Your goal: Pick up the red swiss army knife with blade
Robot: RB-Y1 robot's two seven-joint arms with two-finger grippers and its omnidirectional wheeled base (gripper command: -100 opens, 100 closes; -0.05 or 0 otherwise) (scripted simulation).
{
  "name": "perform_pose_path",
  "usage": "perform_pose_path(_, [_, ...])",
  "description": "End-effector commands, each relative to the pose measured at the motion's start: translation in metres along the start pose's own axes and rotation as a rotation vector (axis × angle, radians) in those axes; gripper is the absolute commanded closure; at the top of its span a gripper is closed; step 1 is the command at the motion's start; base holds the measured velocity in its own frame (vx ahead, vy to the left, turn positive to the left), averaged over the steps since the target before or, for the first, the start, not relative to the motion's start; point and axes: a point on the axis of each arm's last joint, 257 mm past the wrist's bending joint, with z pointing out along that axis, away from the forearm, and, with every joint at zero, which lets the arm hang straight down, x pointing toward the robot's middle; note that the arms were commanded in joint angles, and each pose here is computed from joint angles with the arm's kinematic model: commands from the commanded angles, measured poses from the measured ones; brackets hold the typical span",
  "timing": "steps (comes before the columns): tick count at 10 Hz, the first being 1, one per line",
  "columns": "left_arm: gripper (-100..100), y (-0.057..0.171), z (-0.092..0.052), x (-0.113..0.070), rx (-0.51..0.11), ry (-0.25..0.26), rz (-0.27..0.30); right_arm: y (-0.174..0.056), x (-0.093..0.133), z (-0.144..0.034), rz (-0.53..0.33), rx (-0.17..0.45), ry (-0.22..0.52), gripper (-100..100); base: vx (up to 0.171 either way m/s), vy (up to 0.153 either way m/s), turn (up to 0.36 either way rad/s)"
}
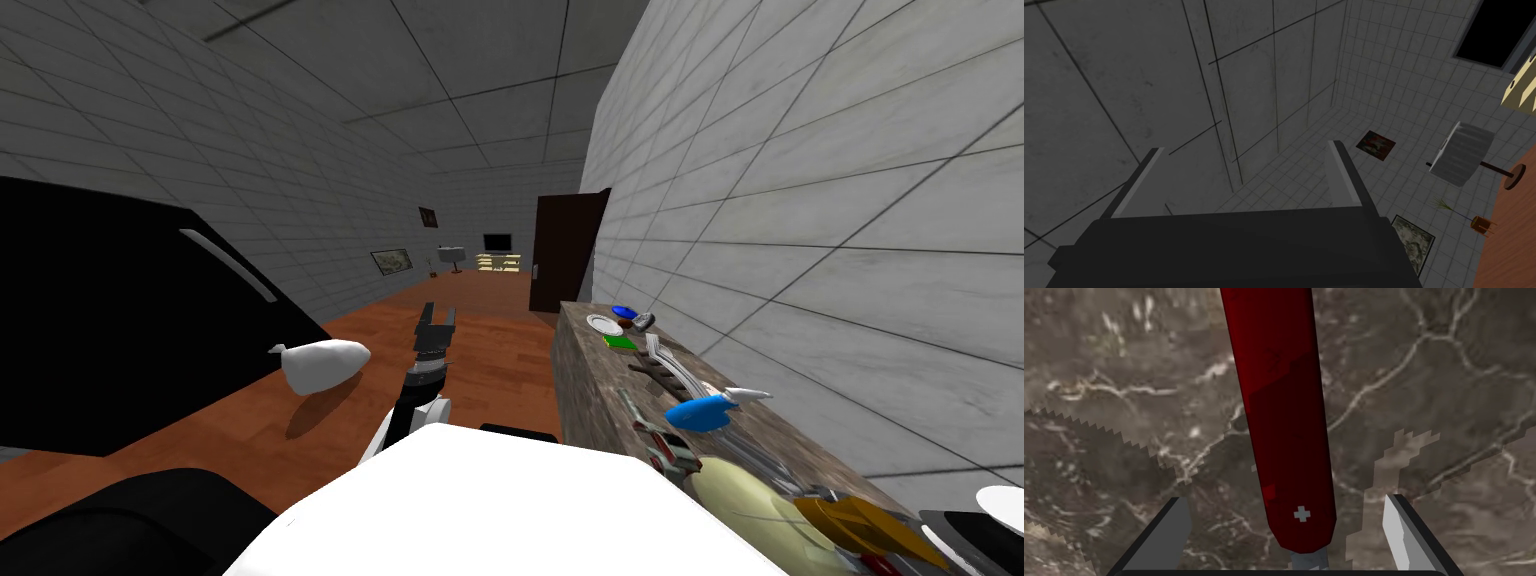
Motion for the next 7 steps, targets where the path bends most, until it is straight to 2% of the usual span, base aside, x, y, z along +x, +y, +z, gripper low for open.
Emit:
perform_pose_path(1, [0,0.0,0.0,0.0,0.0,0.0,0.0,-0.002,-0.003,-0.001,0.015,0.012,-0.01,-100,0.0,0.0,0.0])
perform_pose_path(2, [0,0.0,0.0,0.0,0.0,0.0,0.0,0.013,0.002,0.001,0.024,-0.006,0.005,-100,-0.007,-0.002,0.08])
perform_pose_path(3, [0,0.0,0.0,0.0,0.0,0.0,0.0,0.01,-0.001,0.001,0.039,0.008,-0.007,-100,-0.006,-0.004,0.068])
perform_pose_path(4, [0,0.0,0.0,0.0,0.0,0.0,0.0,0.026,0.005,0.002,0.046,-0.015,0.013,-100,-0.007,-0.005,0.106])
perform_pose_path(7, [0,0.0,0.0,0.0,0.0,0.0,0.0,0.022,0.003,0.003,0.059,0.0,0.001,-100,-0.003,-0.004,0.013])
